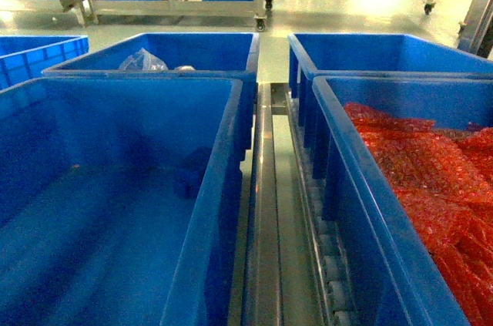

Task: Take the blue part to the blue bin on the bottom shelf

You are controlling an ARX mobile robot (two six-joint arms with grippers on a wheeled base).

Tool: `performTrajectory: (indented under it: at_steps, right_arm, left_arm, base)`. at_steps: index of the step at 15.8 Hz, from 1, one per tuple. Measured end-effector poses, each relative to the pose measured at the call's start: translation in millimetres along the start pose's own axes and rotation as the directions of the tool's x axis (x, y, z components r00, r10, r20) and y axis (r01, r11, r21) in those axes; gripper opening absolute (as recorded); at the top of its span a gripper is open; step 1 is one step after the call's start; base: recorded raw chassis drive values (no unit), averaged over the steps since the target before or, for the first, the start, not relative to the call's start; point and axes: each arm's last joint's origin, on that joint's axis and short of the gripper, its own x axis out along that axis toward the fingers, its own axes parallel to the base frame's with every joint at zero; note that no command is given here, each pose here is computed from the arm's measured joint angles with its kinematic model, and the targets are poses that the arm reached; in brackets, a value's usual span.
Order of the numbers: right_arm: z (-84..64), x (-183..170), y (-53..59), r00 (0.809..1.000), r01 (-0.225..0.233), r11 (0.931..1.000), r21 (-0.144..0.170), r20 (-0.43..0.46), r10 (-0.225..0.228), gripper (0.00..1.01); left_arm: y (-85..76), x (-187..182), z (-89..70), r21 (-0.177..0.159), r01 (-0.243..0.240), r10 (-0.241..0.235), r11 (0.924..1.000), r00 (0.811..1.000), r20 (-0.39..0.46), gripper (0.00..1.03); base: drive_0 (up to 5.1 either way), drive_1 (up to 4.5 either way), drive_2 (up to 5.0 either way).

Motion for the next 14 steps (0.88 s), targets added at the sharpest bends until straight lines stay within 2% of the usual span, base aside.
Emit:
performTrajectory:
  at_steps: [14]
  right_arm:
    - [0.0, 0.0, 0.0, 1.0, 0.0, 1.0, 0.0, 0.0, 0.0, 0.98]
  left_arm:
    - [0.0, 0.0, 0.0, 0.0, 0.0, 0.0, 1.0, 1.0, 0.0, 0.98]
  base:
    - [0.0, 0.0, 0.0]
